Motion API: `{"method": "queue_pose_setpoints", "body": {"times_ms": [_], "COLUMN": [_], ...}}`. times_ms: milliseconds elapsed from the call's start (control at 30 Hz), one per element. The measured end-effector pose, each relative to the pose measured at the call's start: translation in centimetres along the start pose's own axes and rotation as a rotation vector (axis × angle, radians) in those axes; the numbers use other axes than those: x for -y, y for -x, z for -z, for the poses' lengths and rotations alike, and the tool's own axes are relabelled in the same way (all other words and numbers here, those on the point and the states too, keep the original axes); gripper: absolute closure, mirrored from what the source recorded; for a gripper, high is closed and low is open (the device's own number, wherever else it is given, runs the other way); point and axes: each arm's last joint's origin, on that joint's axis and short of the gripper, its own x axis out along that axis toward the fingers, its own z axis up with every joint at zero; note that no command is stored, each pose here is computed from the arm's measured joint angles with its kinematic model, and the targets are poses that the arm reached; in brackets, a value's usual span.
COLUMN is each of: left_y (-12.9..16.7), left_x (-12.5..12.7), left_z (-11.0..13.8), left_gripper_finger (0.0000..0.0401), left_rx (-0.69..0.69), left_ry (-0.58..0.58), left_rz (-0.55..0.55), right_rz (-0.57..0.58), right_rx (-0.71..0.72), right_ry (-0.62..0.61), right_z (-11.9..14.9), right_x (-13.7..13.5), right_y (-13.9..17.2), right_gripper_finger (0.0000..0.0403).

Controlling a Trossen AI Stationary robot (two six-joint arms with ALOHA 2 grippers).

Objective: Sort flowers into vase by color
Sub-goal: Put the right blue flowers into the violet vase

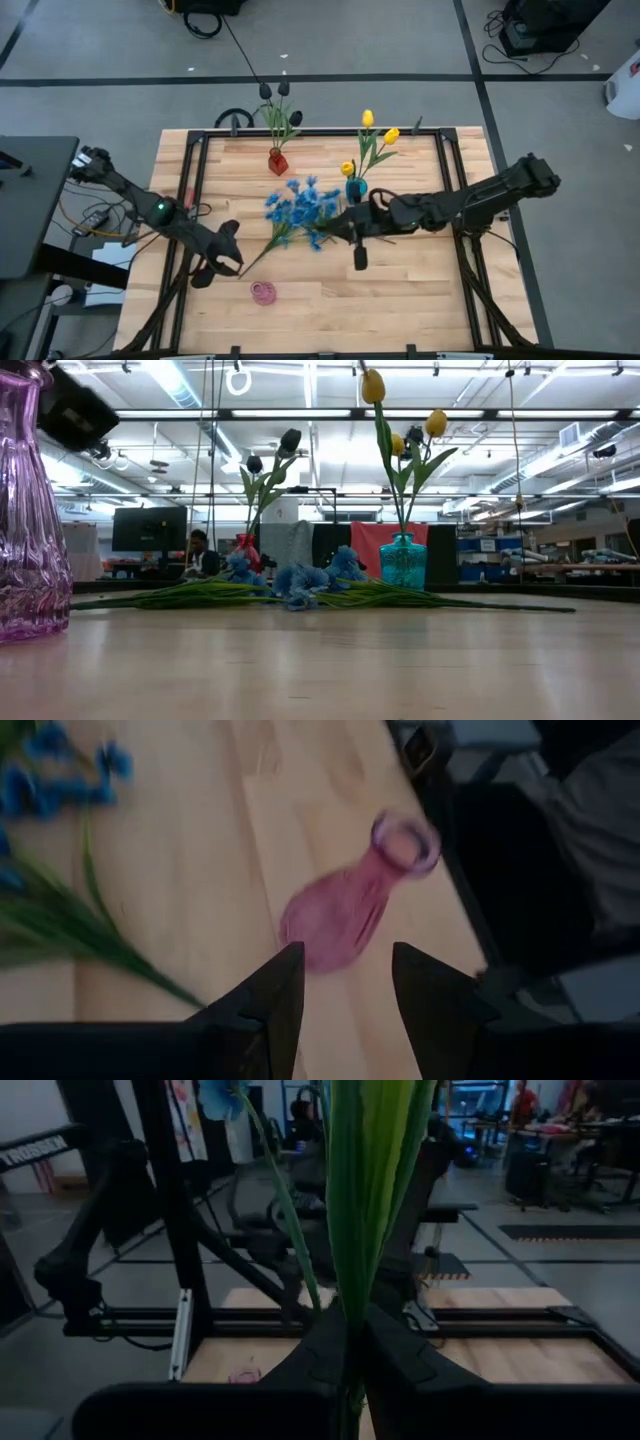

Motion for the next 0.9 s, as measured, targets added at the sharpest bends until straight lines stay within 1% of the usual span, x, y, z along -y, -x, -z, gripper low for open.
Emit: {"method": "queue_pose_setpoints", "body": {"times_ms": [133,200,267,333,433,467,533,800,900], "left_y": [-1.2,-1.8,-2.4,-3.0,-3.8,-4.0,-4.3,-5.0,-5.8], "left_x": [-0.3,-0.4,-0.4,-0.3,0.1,0.2,0.3,0.2,0.4], "left_z": [1.8,2.5,2.9,3.0,3.3,3.4,3.7,4.2,4.1], "left_gripper_finger": [0.0242,0.0242,0.0242,0.0242,0.0235,0.0229,0.0213,0.0117,0.0094], "left_rx": [-0.053,-0.062,-0.026,0.046,0.119,0.135,0.175,0.24,0.251], "left_ry": [0.002,0.025,0.054,0.088,0.101,0.096,0.083,-0.04,-0.069], "left_rz": [0.002,0.029,0.057,0.094,0.159,0.171,0.157,0.013,-0.007], "right_rz": [-0.027,-0.035,-0.043,-0.049,-0.042,-0.04,-0.036,-0.021,-0.019], "right_rx": [0.025,0.042,0.058,0.057,0.052,0.049,0.053,0.043,0.051], "right_ry": [-0.006,-0.01,-0.013,-0.016,-0.016,-0.015,-0.016,-0.02,-0.021], "right_z": [0.9,1.2,1.3,1.4,1.7,1.7,2.0,2.2,2.1], "right_x": [0.2,0.4,0.7,1.0,1.2,1.3,1.4,1.9,2.0], "right_y": [-1.6,-2.1,-2.5,-2.7,-3.0,-3.0,-3.3,-3.6,-3.6], "right_gripper_finger": [0.037,0.037,0.037,0.037,0.037,0.037,0.037,0.037,0.037]}}
